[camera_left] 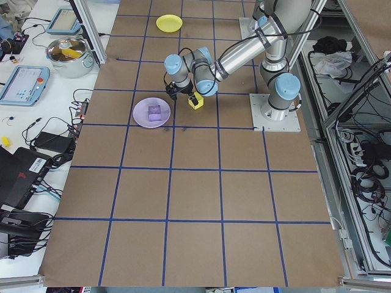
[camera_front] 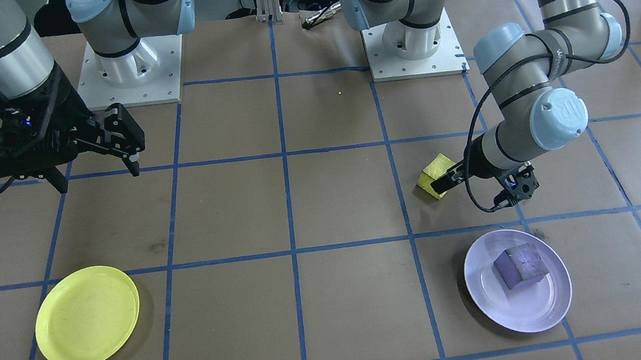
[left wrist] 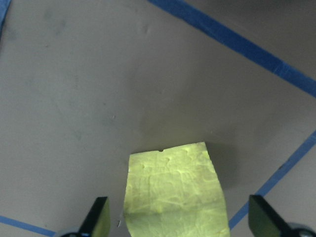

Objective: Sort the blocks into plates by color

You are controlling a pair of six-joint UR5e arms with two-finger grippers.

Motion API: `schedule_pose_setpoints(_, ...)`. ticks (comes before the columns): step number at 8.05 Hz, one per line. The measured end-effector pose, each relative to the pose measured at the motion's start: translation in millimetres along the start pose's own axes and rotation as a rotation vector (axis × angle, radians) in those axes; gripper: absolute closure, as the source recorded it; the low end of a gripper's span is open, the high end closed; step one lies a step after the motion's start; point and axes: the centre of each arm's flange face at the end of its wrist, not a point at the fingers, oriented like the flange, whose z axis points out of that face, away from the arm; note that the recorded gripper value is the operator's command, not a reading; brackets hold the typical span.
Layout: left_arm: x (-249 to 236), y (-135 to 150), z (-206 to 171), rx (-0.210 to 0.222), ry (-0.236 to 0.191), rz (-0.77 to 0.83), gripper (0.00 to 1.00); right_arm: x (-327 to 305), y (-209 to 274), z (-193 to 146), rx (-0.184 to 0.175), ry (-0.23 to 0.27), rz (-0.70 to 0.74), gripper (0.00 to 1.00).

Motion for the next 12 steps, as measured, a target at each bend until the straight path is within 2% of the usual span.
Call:
schedule_pose_setpoints(2, -1, -1, 12, -0.026, -0.010, 0.009, 0.01, 0, 0, 0, 0.000, 0.000, 0.000, 0.00)
schedule_pose_setpoints(3, -2, 0, 18, -0.038, -0.015, 0.011, 0.04, 0, 0, 0, 0.000, 0.000, 0.001, 0.00)
schedule_pose_setpoints(4, -3, 1, 23, -0.048, -0.017, 0.011, 0.19, 0, 0, 0, 0.000, 0.000, 0.001, 0.00)
schedule_pose_setpoints(6, -4, 5, 26, -0.055, -0.017, 0.032, 0.55, 0, 0, 0, 0.001, -0.002, 0.003, 0.00)
schedule_pose_setpoints(8, -3, 6, 25, -0.053, -0.015, 0.070, 0.84, 0, 0, 0, 0.002, -0.002, 0.004, 0.00)
schedule_pose_setpoints(9, -2, 7, 24, -0.051, -0.016, 0.092, 0.90, 0, 0, 0, 0.002, -0.002, 0.004, 0.00)
schedule_pose_setpoints(10, -1, 8, 22, -0.044, -0.018, 0.110, 1.00, 0, 0, 0, 0.002, -0.001, 0.004, 0.00)
schedule_pose_setpoints(12, 11, 13, 17, -0.029, -0.019, 0.150, 1.00, 0, 0, 0, 0.001, 0.000, 0.004, 0.00)
